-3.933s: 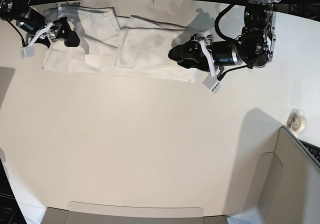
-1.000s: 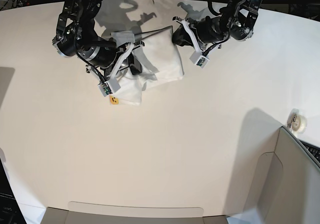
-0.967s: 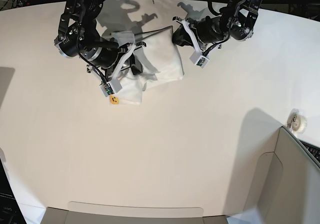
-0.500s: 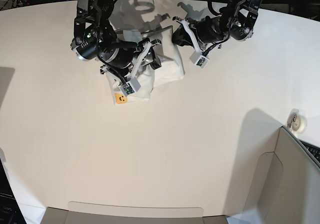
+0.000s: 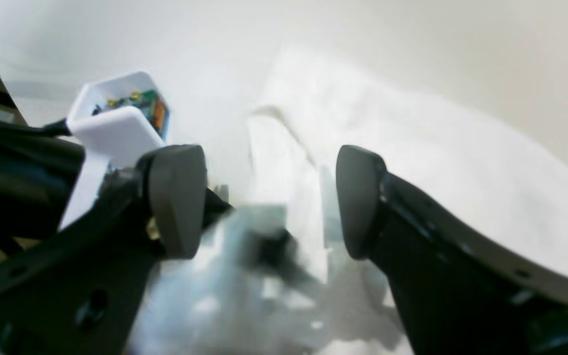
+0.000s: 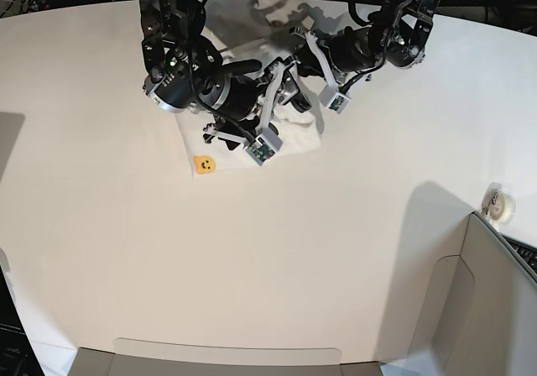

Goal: Layout the t-shirt on the table in an organized manner, then fold the t-shirt properly
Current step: 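Grasp the folded bundle with both grippers and fold it again, then press and tuck the folded shirt bundle with both grippers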

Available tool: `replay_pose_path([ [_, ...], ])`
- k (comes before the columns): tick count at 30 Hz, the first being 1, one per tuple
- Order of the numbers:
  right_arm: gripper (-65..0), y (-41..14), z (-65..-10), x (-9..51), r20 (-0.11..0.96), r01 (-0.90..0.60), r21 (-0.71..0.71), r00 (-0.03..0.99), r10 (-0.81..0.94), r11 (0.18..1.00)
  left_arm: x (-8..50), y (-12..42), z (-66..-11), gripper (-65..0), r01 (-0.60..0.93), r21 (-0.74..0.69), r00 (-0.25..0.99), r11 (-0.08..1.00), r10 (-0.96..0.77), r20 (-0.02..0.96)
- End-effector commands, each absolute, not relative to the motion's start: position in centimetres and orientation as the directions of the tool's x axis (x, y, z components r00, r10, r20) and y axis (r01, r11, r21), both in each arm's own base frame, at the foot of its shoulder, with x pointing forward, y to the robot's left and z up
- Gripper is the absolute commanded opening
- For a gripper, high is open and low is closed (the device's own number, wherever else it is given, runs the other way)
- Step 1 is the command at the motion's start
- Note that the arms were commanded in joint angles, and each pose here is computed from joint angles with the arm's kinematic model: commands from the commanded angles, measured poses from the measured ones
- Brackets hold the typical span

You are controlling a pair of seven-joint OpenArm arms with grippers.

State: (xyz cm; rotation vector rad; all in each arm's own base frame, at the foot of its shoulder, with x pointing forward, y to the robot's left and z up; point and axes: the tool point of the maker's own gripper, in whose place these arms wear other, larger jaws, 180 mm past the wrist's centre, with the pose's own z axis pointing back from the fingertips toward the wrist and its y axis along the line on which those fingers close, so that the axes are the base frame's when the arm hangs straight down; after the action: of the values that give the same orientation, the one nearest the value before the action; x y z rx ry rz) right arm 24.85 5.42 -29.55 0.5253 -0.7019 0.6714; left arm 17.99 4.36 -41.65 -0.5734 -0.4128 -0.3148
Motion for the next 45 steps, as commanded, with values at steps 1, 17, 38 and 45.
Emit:
replay_pose_path([
  [1,-24.0,5.8,-28.1,25.8,0.766,-0.718,0.197,0.538,0.352,0.668,17.3,4.9,-42.1,-60.8,0.398,-0.435,0.880,0.808,-0.202,0.430],
  [17,-24.0,-0.4,-25.2,31.6,0.828,-0.620,0.063,0.470,0.306,0.782,23.1,13.6,-32.9,-65.0,0.301,-0.249,0.724,0.921,-0.050,0.688],
  [38,-65.0,-6.1,-27.9,42.2,0.780,-0.495,0.014,0.549,0.300,0.869,15.9,-3.5,-28.7,-65.0,0.586,-0.698,0.780,0.412,-0.055,0.623],
  [45,-65.0,-1.0,-32.1,41.7,0.710,-0.623,-0.142,0.477,0.518,0.769,15.7,-3.1,-33.3,-65.0,0.552,-0.641,0.812,0.533,-0.172,0.557],
])
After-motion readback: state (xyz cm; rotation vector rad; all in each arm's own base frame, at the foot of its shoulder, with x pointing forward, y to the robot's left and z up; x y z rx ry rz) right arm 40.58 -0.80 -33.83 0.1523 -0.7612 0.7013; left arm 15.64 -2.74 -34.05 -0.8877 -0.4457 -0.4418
